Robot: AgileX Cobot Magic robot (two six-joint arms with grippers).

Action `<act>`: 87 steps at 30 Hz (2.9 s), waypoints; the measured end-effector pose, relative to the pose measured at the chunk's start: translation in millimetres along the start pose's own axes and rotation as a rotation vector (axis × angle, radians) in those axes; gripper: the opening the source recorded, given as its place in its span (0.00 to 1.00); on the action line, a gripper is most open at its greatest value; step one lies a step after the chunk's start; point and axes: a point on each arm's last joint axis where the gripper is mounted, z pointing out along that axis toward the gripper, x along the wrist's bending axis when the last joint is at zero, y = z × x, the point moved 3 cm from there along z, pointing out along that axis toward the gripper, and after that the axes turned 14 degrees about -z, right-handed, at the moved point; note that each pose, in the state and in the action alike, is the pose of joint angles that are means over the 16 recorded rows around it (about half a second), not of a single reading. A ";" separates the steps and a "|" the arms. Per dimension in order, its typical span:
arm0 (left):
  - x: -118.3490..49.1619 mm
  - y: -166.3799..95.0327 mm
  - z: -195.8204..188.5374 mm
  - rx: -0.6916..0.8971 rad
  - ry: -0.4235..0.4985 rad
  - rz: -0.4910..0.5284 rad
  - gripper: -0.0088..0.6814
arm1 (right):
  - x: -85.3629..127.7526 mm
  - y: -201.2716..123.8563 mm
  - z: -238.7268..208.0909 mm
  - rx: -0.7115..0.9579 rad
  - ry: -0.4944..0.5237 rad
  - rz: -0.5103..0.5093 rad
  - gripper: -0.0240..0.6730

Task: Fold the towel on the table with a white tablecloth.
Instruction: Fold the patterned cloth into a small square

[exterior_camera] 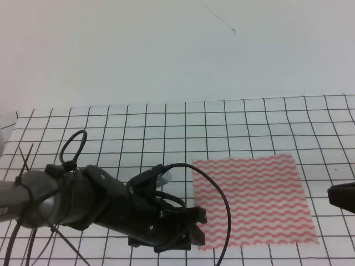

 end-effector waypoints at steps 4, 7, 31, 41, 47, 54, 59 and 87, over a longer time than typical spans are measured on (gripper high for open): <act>2.2 0.3 2.4 0.010 0.019 0.008 0.35 | 0.1 0.2 0.0 -0.001 0.001 0.001 0.03; 3.0 1.4 3.7 0.011 0.031 0.018 0.35 | 0.3 0.3 0.0 -0.002 0.003 0.003 0.03; -16.2 15.2 16.6 0.040 0.005 0.061 0.35 | 1.4 0.5 0.0 -0.004 0.012 0.004 0.03; -32.2 26.3 12.1 0.004 -0.032 0.086 0.35 | 1.0 0.7 0.0 -0.006 0.008 -0.001 0.03; -31.9 27.8 9.2 0.030 -0.008 0.092 0.35 | 0.8 0.7 0.0 -0.006 0.007 -0.001 0.03; -23.8 22.5 8.5 0.079 0.073 0.103 0.35 | 0.8 0.7 0.0 -0.006 0.007 -0.002 0.03; -17.5 19.6 12.3 0.084 0.133 0.117 0.35 | 0.9 0.7 0.0 -0.006 0.007 -0.003 0.03; -34.6 22.5 28.2 0.123 0.088 0.114 0.35 | 1.6 0.5 0.0 -0.004 0.013 -0.005 0.03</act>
